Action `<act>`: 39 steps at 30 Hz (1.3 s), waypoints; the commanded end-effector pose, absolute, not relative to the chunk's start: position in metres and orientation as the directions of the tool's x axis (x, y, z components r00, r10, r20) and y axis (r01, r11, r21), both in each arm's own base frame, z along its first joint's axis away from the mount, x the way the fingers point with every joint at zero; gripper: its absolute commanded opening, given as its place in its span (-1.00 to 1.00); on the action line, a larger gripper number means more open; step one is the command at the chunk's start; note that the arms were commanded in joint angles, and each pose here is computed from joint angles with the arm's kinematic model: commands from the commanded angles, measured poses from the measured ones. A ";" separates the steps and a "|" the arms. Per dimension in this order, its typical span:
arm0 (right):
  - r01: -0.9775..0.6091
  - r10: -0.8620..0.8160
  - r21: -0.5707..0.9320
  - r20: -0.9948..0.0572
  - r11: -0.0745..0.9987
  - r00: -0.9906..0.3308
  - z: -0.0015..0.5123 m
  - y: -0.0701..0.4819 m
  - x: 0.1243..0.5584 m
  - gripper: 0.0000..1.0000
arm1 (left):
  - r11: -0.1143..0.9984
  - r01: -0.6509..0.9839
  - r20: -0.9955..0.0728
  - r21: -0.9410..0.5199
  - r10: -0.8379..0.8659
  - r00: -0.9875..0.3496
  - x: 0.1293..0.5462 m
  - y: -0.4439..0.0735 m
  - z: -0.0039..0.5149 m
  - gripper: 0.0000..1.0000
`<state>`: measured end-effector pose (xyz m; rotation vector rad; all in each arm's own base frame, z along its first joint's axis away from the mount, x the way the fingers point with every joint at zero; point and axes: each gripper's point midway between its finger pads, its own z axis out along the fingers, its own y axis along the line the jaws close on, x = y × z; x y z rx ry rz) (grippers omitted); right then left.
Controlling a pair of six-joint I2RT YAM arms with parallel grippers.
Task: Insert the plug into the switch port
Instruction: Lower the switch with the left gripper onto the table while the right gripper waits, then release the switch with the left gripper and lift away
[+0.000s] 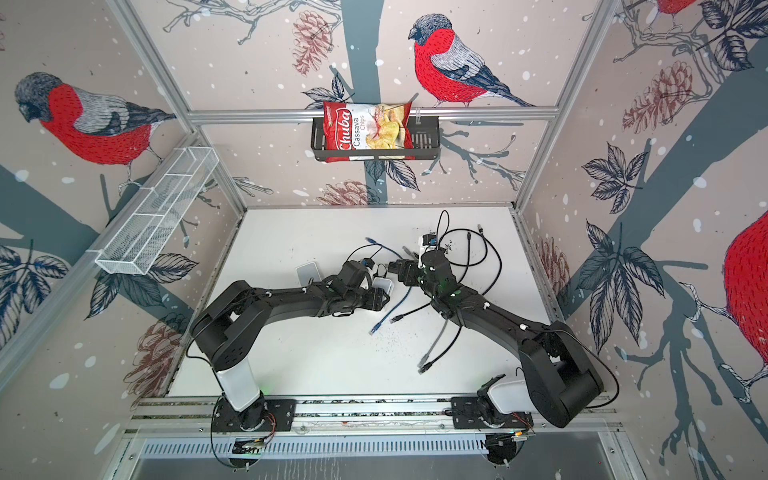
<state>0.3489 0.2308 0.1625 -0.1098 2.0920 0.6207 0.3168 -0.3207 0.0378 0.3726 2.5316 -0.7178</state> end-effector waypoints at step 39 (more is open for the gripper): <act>-0.346 0.114 0.382 -0.796 0.857 -0.595 0.155 0.251 0.357 0.52 | 0.938 0.341 -0.319 -0.070 0.303 -0.898 0.297 -0.230 -0.008 -0.31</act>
